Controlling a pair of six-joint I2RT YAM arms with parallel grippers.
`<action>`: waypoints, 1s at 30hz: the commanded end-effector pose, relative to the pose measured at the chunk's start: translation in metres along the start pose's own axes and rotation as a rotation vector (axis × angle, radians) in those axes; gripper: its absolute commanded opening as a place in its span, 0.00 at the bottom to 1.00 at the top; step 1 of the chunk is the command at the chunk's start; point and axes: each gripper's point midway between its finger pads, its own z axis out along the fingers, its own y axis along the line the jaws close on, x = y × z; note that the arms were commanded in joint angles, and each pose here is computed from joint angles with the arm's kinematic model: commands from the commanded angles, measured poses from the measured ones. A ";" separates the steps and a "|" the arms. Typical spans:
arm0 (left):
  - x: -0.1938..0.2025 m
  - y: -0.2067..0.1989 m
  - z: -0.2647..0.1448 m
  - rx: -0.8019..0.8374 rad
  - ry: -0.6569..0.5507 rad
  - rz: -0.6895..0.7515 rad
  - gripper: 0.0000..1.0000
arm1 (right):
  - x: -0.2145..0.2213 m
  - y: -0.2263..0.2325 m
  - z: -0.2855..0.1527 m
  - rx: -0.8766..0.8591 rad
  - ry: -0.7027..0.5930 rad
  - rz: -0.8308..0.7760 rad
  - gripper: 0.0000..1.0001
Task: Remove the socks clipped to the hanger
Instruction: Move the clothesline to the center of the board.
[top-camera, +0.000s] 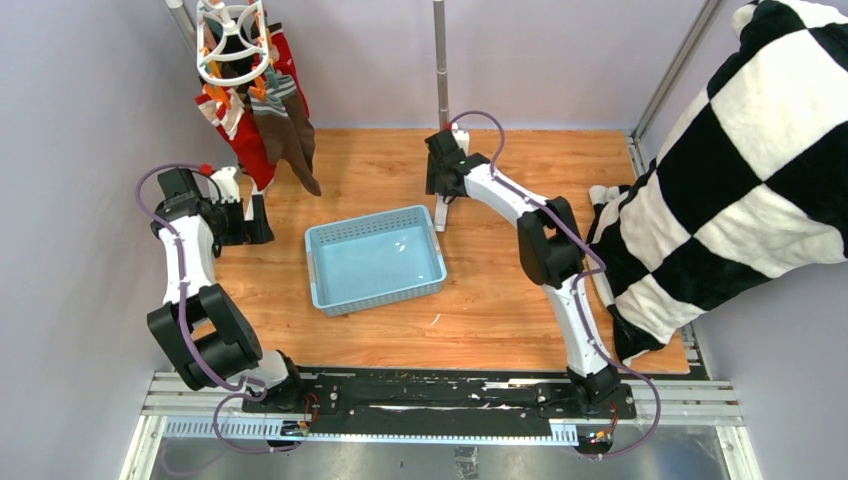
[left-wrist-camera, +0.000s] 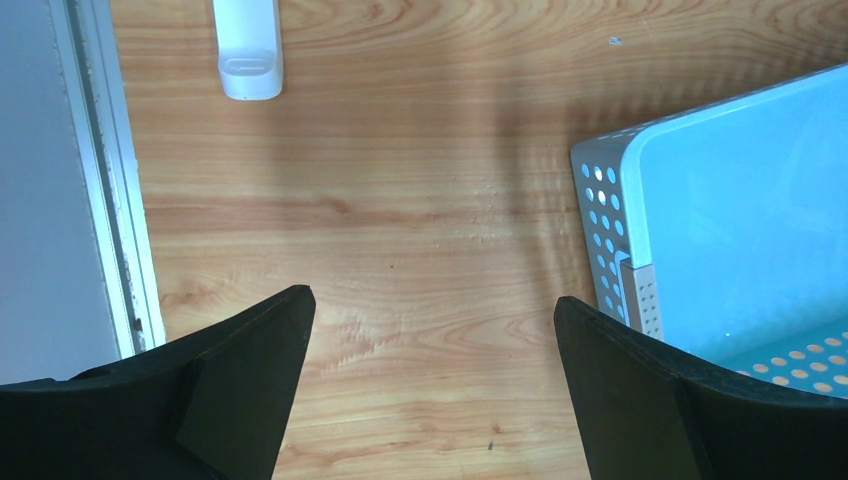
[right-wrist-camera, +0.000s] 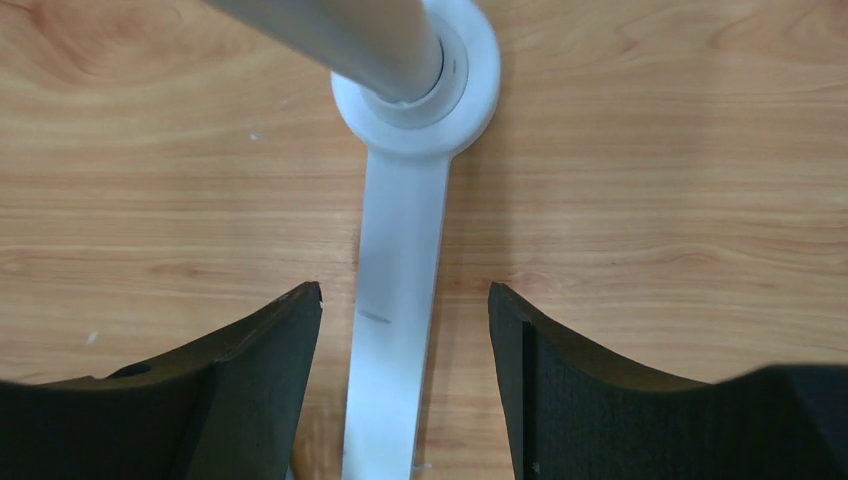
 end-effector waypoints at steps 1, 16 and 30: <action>0.002 0.003 -0.007 -0.014 0.007 0.010 1.00 | 0.002 0.000 0.008 0.035 0.014 -0.024 0.67; -0.006 0.002 -0.025 -0.040 -0.014 0.051 1.00 | 0.038 -0.098 -0.002 0.262 0.058 -0.022 0.36; 0.015 -0.034 -0.038 0.110 -0.011 0.171 1.00 | 0.042 -0.212 -0.035 0.326 0.073 0.235 0.36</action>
